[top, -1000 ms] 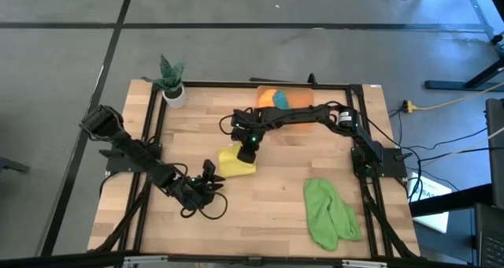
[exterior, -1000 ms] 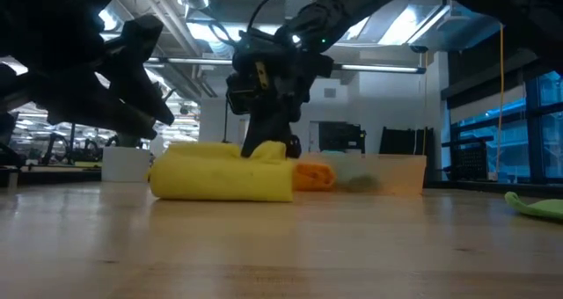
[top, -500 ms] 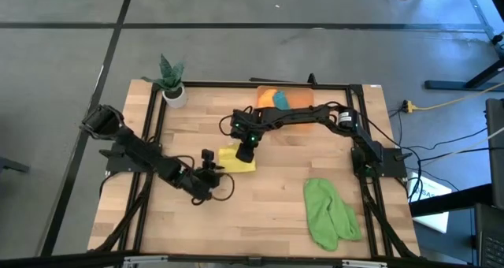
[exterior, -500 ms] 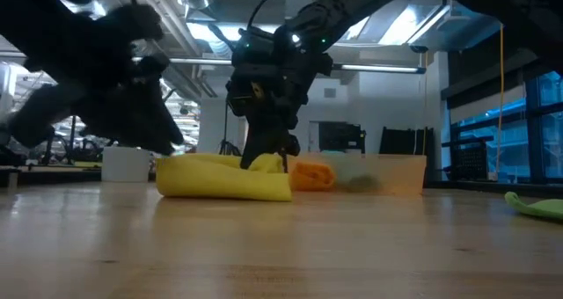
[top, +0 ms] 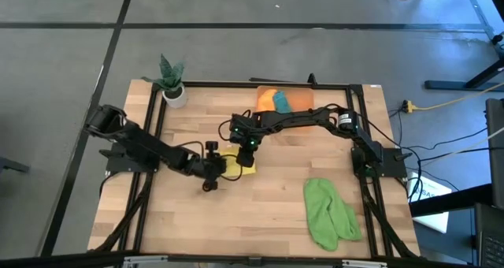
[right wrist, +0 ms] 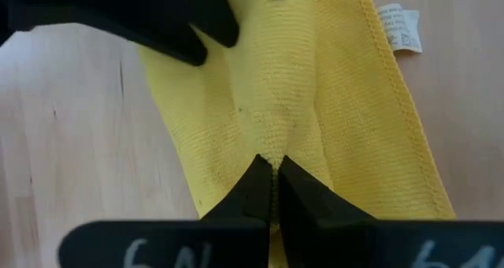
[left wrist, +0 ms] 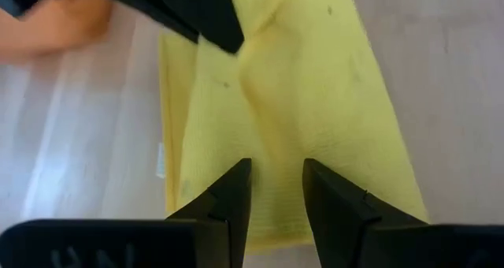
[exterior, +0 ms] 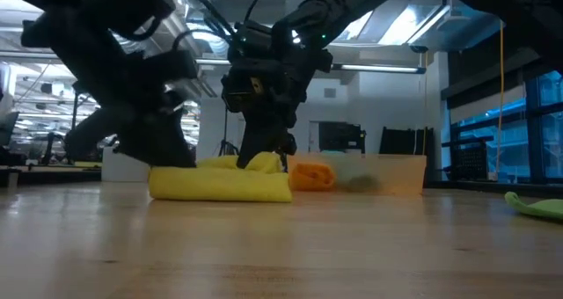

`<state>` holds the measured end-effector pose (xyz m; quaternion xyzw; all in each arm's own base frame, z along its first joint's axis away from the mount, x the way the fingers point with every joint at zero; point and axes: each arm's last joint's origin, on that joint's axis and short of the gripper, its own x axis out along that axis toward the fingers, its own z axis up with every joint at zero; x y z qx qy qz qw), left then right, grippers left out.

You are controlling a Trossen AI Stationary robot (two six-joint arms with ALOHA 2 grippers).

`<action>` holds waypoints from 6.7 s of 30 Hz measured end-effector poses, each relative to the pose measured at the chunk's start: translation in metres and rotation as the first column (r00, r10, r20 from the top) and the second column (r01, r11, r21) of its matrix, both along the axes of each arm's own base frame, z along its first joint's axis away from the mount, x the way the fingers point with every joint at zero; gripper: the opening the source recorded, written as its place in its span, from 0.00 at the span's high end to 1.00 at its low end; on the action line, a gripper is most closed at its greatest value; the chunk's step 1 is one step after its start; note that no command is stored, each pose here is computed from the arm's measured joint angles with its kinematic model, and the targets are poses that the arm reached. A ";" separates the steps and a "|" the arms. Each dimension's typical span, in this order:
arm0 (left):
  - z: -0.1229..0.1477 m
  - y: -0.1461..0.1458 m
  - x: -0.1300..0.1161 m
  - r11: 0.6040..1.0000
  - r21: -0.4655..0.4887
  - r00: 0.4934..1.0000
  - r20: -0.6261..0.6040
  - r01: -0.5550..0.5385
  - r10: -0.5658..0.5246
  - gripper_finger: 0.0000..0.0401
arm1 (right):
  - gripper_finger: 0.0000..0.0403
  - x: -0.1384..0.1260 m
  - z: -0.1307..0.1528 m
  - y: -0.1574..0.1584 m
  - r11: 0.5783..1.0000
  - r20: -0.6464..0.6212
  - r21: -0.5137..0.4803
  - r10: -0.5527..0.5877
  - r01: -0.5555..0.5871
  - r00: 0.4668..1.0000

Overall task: Roll microfiber towels into tight, uniform cylinder then place into a basket
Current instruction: Roll the yellow microfiber towel

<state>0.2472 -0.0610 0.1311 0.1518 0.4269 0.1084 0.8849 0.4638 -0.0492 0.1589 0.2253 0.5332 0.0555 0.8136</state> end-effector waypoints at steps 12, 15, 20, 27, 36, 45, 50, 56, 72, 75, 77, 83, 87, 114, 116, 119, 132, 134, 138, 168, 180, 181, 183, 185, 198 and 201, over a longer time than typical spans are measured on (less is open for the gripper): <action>-0.008 0.002 0.001 1.000 0.004 0.999 -0.036 -0.005 0.005 0.73 | 0.83 0.001 0.001 0.000 1.000 0.015 -0.003 0.004 -0.004 1.000; -0.008 0.002 0.001 1.000 -0.001 0.999 -0.037 -0.002 0.002 0.74 | 0.78 0.002 0.001 0.000 1.000 0.028 -0.004 0.003 -0.003 1.000; -0.008 0.003 0.002 1.000 -0.016 0.999 -0.042 0.004 -0.005 0.74 | 0.68 0.002 0.001 -0.002 1.000 0.031 -0.004 -0.001 0.001 1.000; -0.008 0.003 0.002 1.000 -0.018 0.999 -0.042 0.003 -0.004 0.73 | 0.62 -0.005 0.017 -0.023 0.997 0.049 0.069 -0.033 0.030 0.998; -0.009 0.006 0.001 1.000 -0.013 0.999 -0.054 -0.007 0.006 0.73 | 0.62 -0.011 0.054 0.020 0.966 0.139 -0.173 0.216 -0.191 0.966; -0.010 0.011 0.001 1.000 -0.007 0.997 -0.072 -0.028 0.027 0.73 | 0.62 -0.017 0.034 0.094 0.779 -0.006 -0.516 0.413 -0.357 0.911; -0.010 0.011 0.000 1.000 -0.009 0.997 -0.074 -0.026 0.025 0.73 | 0.62 -0.022 0.014 0.105 0.736 -0.014 -0.573 0.430 -0.359 0.903; -0.010 0.010 0.000 1.000 -0.023 0.997 -0.077 -0.018 0.016 0.73 | 0.62 -0.031 -0.012 0.104 0.686 -0.029 -0.605 0.488 -0.404 0.872; -0.010 0.010 0.000 1.000 -0.027 0.997 -0.079 -0.015 0.013 0.73 | 0.67 -0.042 -0.038 0.102 0.667 -0.004 -0.657 0.463 -0.351 0.886; -0.010 0.010 0.000 1.000 -0.026 0.997 -0.079 -0.013 0.011 0.73 | 0.76 -0.042 -0.039 0.102 0.680 0.004 -0.652 0.445 -0.335 0.896; -0.010 0.010 0.000 1.000 -0.027 0.997 -0.079 -0.012 0.010 0.73 | 0.85 -0.042 -0.040 0.102 0.685 0.005 -0.651 0.435 -0.328 0.900; -0.010 0.010 0.000 1.000 -0.013 0.996 -0.087 0.008 -0.009 0.73 | 0.97 -0.040 -0.037 0.100 0.727 0.027 -0.620 0.398 -0.297 0.917; -0.006 0.010 -0.003 0.999 0.001 0.994 -0.101 0.034 -0.034 0.73 | 0.98 -0.035 -0.030 0.098 0.750 0.016 -0.587 0.385 -0.303 0.923; 0.047 -0.011 -0.041 0.987 -0.005 0.986 -0.026 0.163 -0.163 0.73 | 1.00 -0.016 0.012 0.029 0.982 0.181 -0.016 0.189 -0.190 0.965; 0.047 -0.012 -0.042 0.985 -0.006 0.985 -0.025 0.170 -0.170 0.73 | 1.00 -0.016 0.012 0.022 0.988 0.174 0.001 0.154 -0.156 0.973; 0.047 -0.012 -0.042 0.985 -0.007 0.985 -0.021 0.170 -0.171 0.73 | 1.00 -0.017 0.013 0.011 0.993 0.164 0.043 0.100 -0.109 0.981; 0.048 -0.011 -0.041 0.987 0.021 0.987 -0.015 0.162 -0.162 0.73 | 1.00 -0.023 0.015 -0.030 0.980 0.134 0.198 -0.059 0.032 0.989; 0.047 -0.009 -0.039 0.991 0.057 0.992 0.004 0.125 -0.125 0.73 | 1.00 -0.023 0.015 -0.033 0.976 0.140 0.217 -0.056 0.024 0.989; 0.037 -0.001 -0.026 0.990 0.089 0.994 -0.004 0.106 -0.106 0.73 | 0.99 -0.023 0.015 -0.032 0.975 0.138 0.223 -0.051 0.019 0.989; 0.028 0.060 0.015 0.959 0.179 0.973 0.034 0.219 -0.229 0.73 | 0.99 -0.031 0.011 -0.038 0.964 0.048 0.253 -0.102 0.087 0.994; 0.014 0.083 0.025 0.951 0.223 0.975 0.005 0.216 -0.222 0.73 | 0.99 -0.031 0.008 -0.045 0.971 0.016 0.083 -0.225 0.223 0.974; 0.014 0.084 0.024 0.951 0.230 0.977 0.001 0.208 -0.214 0.73 | 0.99 -0.031 0.007 -0.045 0.970 0.013 0.062 -0.237 0.235 0.972; 0.014 0.087 0.024 0.952 0.234 0.979 0.003 0.198 -0.205 0.73 | 0.98 -0.032 0.007 -0.047 0.966 0.007 0.030 -0.257 0.256 0.966; 0.014 0.089 0.024 0.954 0.236 0.981 0.003 0.188 -0.194 0.73 | 0.98 -0.033 0.006 -0.050 0.959 0.002 -0.007 -0.282 0.282 0.959; 0.014 0.113 0.020 0.960 0.277 0.999 -0.004 0.051 -0.052 0.73 | 0.98 -0.043 0.001 -0.047 0.962 -0.111 -0.053 -0.271 0.266 0.956; 0.016 0.120 0.019 0.964 0.267 1.000 0.014 0.011 -0.015 0.73 | 0.98 -0.043 0.000 -0.033 0.971 -0.141 -0.057 -0.237 0.231 0.961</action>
